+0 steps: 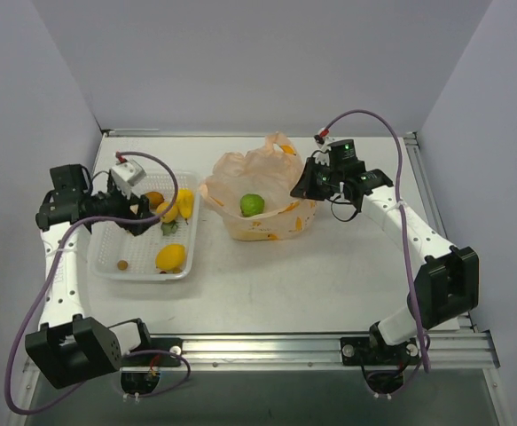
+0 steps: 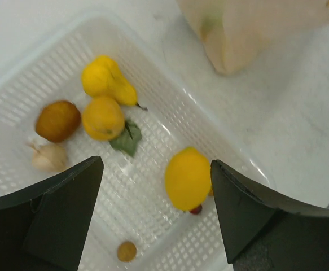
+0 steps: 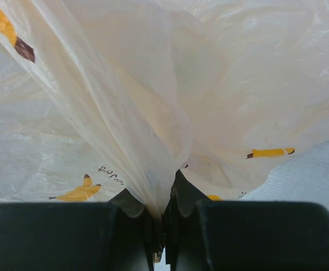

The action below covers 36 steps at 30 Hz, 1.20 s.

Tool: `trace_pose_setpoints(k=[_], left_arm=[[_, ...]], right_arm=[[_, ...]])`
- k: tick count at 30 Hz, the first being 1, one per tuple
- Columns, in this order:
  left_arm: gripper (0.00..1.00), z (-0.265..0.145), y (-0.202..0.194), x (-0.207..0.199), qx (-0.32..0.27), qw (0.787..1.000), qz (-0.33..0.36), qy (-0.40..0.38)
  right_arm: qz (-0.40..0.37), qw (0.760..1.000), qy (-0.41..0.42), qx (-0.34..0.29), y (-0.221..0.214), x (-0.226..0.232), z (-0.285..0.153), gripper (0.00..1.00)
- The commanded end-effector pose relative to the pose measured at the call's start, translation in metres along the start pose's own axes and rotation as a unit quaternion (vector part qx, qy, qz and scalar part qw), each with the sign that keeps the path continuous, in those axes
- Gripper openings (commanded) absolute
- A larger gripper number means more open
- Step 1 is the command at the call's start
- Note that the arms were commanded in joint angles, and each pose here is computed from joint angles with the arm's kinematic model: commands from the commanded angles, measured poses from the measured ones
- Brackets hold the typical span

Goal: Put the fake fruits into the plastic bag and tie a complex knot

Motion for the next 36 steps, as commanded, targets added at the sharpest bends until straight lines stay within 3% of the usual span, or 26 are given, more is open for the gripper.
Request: trace_pose_setpoints(k=[1, 4, 8, 12, 18, 24, 30, 36], left_arm=[[0.88, 0.001, -0.044, -0.026, 0.115, 0.99, 0.034, -0.076], [0.96, 0.014, -0.062, -0.034, 0.171, 0.981, 0.006, -0.097], [0.97, 0.031, -0.081, -0.053, 0.219, 0.968, -0.032, -0.12], [0.97, 0.055, -0.108, -0.071, 0.297, 0.95, -0.022, -0.092], [0.97, 0.079, -0.127, -0.062, 0.334, 0.942, -0.028, -0.016], [0.97, 0.091, -0.126, -0.052, 0.316, 0.948, -0.034, 0.011], [0.97, 0.09, -0.11, -0.06, 0.244, 0.968, -0.041, -0.032], [0.97, 0.086, -0.092, -0.061, 0.164, 0.984, 0.024, -0.064]], right_arm=[[-0.022, 1.0, 0.006, -0.022, 0.012, 0.011, -0.013, 0.0], [-0.024, 1.0, 0.003, -0.021, 0.013, 0.011, -0.013, 0.0], [-0.028, 0.999, -0.008, -0.022, 0.012, 0.008, -0.012, 0.0], [-0.029, 0.999, -0.012, -0.022, 0.011, 0.005, -0.011, 0.0], [-0.031, 0.999, -0.012, -0.022, 0.012, 0.006, -0.011, 0.0], [-0.032, 0.999, -0.012, -0.021, 0.011, 0.005, -0.01, 0.0], [-0.035, 0.999, -0.015, -0.022, 0.011, 0.005, -0.012, 0.0], [-0.033, 0.999, -0.015, -0.019, 0.01, 0.004, -0.013, 0.0]])
Point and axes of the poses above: each gripper's point midway between its finger pads, its own z axis out along the fingers, its own x axis along the line the jaws close on, y = z × x, the point moved 10 cm from there along -z, back along the fingers, and after that the axes turned 6 degrees about z, right-handed, at the moved point
